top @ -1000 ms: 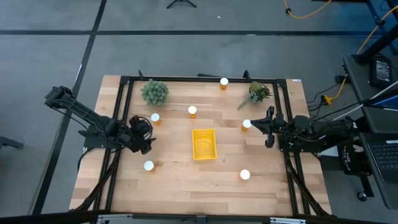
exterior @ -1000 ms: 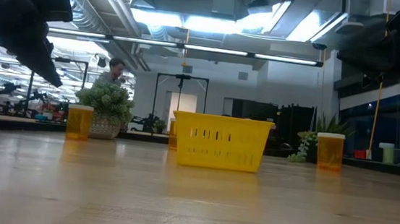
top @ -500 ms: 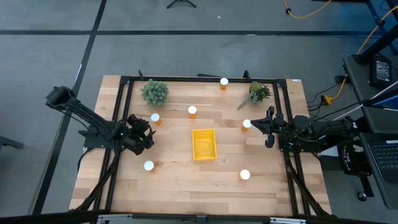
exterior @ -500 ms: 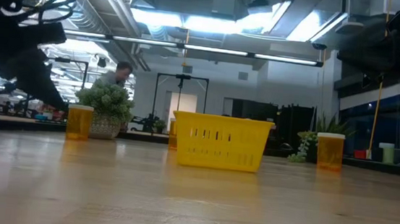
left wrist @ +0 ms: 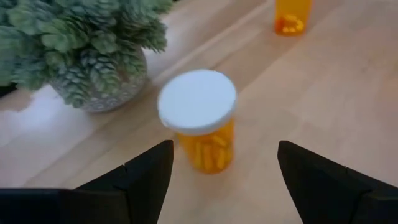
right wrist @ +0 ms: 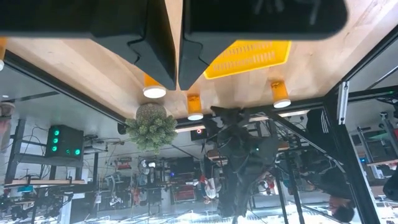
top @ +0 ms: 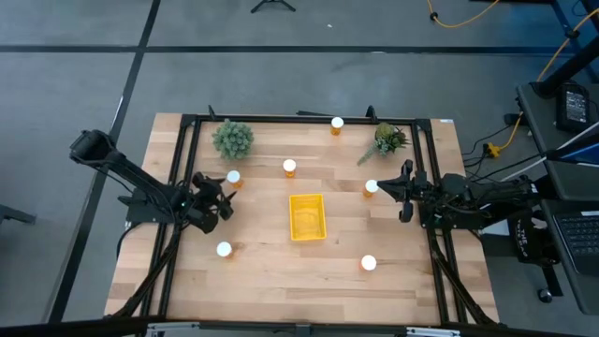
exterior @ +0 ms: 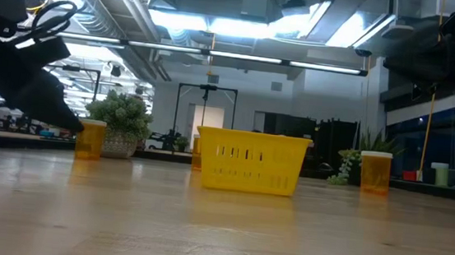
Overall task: Pick and place pill bottles into a basket
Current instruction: Put the orange pill bottle into the yellow bin
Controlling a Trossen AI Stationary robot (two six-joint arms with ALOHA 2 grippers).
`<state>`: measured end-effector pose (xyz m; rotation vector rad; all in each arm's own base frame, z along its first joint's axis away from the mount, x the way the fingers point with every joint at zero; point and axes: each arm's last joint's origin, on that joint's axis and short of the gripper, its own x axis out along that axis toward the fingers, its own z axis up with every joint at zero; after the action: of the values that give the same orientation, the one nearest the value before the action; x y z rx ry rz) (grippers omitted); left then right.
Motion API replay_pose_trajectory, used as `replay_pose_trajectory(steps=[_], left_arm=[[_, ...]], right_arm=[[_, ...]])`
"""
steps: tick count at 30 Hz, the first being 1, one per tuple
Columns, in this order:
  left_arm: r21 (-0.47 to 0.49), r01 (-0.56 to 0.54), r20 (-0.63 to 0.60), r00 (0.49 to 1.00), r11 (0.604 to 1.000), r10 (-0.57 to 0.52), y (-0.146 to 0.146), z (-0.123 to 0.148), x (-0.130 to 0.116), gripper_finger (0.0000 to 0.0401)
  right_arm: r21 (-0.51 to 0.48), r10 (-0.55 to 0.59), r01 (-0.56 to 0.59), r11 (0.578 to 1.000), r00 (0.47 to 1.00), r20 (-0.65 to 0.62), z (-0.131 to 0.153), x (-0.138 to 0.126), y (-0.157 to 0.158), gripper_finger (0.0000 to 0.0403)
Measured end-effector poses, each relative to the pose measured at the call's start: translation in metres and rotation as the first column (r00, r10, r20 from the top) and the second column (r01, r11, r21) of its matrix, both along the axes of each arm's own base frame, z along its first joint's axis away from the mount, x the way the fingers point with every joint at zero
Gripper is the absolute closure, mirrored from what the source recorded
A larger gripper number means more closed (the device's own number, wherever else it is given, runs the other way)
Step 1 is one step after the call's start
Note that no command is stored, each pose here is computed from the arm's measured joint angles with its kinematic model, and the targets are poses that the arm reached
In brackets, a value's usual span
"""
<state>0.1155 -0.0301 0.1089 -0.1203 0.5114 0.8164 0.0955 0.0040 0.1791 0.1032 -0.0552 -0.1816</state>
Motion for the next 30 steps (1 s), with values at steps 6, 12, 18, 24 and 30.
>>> replay_pose_trajectory(steps=[6, 12, 18, 24, 30], left_arm=[[0.007, -0.041, 0.041, 0.998, 0.999, 0.041, 0.002, -0.002, -0.002, 0.0118], [-0.02, -0.07, 0.035, 0.997, 0.997, 0.071, 0.007, -0.002, 0.001, 0.0118], [-0.024, -0.087, 0.032, 0.996, 0.996, 0.088, 0.013, 0.0, 0.007, 0.0118], [-0.049, -0.068, 0.014, 0.998, 0.996, 0.069, 0.018, 0.002, 0.014, 0.0118], [-0.059, -0.089, -0.013, 0.996, 0.994, 0.089, 0.027, 0.002, 0.017, 0.0118]], right_arm=[[-0.002, 0.0, 0.0, 1.0, 1.0, 0.0, 0.0, 0.0, 0.0, 0.0379], [-0.023, -0.001, 0.001, 1.0, 1.0, -0.004, 0.0, 0.0, 0.0, 0.0379], [-0.024, -0.002, 0.002, 1.0, 1.0, 0.007, 0.001, 0.0, 0.0, 0.0379], [-0.046, -0.002, 0.003, 0.999, 1.0, 0.008, 0.002, 0.0, 0.0, 0.0379], [-0.045, -0.003, 0.003, 0.999, 1.0, 0.018, 0.003, 0.0, 0.0, 0.0379]])
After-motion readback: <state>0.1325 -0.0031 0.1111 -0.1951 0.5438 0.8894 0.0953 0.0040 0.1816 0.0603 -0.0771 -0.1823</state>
